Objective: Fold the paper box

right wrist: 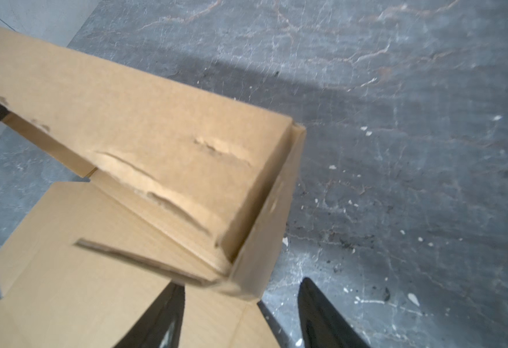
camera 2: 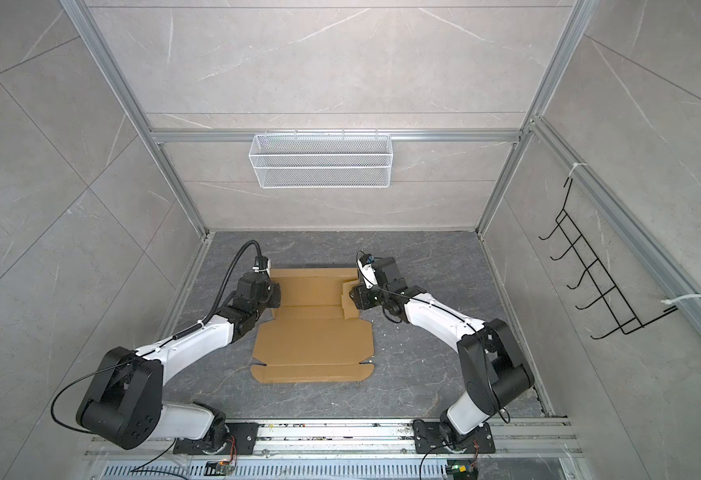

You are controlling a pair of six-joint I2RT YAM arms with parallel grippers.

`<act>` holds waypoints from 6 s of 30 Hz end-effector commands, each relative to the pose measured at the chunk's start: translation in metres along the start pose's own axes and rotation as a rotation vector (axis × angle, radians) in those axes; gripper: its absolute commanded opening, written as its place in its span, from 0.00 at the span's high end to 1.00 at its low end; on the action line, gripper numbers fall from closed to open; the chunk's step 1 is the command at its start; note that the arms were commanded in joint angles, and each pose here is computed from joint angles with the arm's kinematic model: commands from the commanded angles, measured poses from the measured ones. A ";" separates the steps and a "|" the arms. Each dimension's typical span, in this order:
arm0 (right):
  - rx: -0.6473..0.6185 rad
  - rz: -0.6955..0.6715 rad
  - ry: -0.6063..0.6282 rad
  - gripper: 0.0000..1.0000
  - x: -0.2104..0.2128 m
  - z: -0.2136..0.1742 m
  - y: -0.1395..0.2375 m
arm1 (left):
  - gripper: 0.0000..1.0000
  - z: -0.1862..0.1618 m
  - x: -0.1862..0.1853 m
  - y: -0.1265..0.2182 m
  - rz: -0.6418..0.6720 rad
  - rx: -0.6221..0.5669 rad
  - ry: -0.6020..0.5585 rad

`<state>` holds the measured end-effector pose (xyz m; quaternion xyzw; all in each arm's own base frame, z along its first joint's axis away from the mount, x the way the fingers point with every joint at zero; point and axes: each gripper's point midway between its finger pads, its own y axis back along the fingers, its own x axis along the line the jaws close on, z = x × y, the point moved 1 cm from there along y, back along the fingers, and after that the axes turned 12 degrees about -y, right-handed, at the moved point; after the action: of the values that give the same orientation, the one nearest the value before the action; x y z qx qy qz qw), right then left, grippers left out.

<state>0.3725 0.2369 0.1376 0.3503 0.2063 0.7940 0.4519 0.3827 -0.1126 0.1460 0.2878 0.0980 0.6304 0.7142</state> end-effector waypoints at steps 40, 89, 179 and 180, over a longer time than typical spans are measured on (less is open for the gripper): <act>-0.206 -0.783 0.095 0.93 -0.049 0.000 -0.027 | 0.91 0.048 -0.009 0.021 -0.074 -0.079 0.065; -0.111 -0.673 -0.109 0.76 -0.046 -0.035 -0.005 | 0.91 0.034 -0.011 0.012 -0.052 -0.031 0.046; 0.165 0.200 -0.554 0.44 0.027 0.041 -0.034 | 0.86 -0.013 -0.015 0.007 -0.346 0.693 -0.322; 0.178 0.201 -0.555 0.44 0.028 0.037 -0.036 | 0.86 -0.012 -0.018 0.003 -0.344 0.697 -0.335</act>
<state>0.4205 0.2641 0.1496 0.5915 0.1078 0.6854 0.4107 0.3669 -0.1211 0.1275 0.5716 0.2522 0.3872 0.6780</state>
